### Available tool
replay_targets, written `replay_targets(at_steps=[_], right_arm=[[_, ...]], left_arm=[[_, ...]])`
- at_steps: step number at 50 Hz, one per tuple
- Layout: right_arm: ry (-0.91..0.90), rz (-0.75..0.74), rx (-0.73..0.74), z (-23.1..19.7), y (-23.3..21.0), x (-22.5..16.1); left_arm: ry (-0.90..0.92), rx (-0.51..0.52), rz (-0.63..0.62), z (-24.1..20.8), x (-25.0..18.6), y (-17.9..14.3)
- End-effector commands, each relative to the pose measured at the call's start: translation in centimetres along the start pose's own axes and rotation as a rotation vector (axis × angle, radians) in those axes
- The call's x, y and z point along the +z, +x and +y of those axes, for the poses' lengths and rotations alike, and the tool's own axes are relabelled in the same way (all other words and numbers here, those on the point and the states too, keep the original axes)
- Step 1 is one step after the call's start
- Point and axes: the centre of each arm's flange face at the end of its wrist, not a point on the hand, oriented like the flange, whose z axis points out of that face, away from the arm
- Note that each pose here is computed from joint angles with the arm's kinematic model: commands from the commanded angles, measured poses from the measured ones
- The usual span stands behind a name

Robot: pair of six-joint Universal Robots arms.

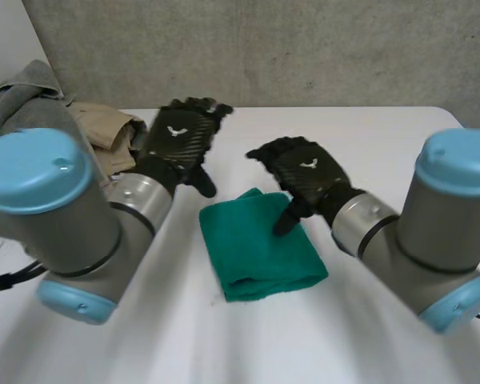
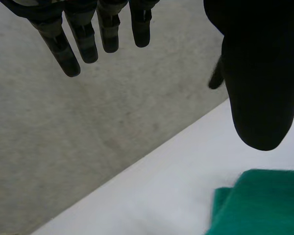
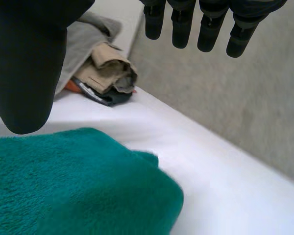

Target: Fold the laundry.

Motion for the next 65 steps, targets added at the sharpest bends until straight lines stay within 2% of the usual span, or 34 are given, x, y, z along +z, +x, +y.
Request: replay_targets(at_steps=[1,5,8,15,19,22,25,32,37,41,45,48,56,65], right_arm=[[-0.223,0.011,0.111,3.0,1.5,2.0],[-0.305,0.002,0.137,4.7,1.9,3.1],[-0.366,-0.005,0.143,6.3,1.9,3.8],[-0.411,0.038,0.003,7.6,2.5,3.9],[-0.374,0.114,-0.053,6.9,3.3,3.7],[-0.288,0.16,-0.091,4.9,3.7,3.0],[-0.22,0.186,-0.109,3.4,3.5,1.7],[-0.216,0.245,-0.092,4.3,3.5,-0.8],[-0.287,0.239,0.002,6.4,2.9,-2.1],[-0.302,0.18,0.132,7.4,2.0,-2.5],[-0.302,0.097,0.207,7.9,1.2,-2.5],[-0.296,0.069,0.224,8.7,1.0,-1.9],[-0.278,0.063,0.201,9.7,1.1,-0.5],[-0.261,0.109,0.183,10.6,1.8,1.0]], left_arm=[[-0.244,-0.022,0.052,4.8,0.6,4.3],[-0.457,-0.016,0.006,8.5,-0.1,4.5],[-0.553,-0.026,-0.003,10.3,-0.8,4.6],[-0.569,-0.03,-0.014,10.6,-0.9,4.2],[-0.521,-0.037,-0.027,8.7,-0.6,3.5],[-0.412,-0.051,-0.042,4.5,-0.4,2.5],[-0.348,-0.062,-0.036,2.5,-0.4,2.2],[-0.161,-0.082,0.014,-2.3,0.4,0.4],[-0.08,-0.066,0.19,-4.2,0.8,0.4],[-0.023,-0.067,0.501,-5.4,-0.2,2.5],[-0.011,-0.087,0.674,-5.5,-1.0,3.3],[-0.018,-0.094,0.714,-5.6,-1.5,3.5],[-0.036,-0.099,0.726,-5.4,-1.9,3.9],[-0.044,-0.104,0.728,-5.2,-2.1,4.0]])
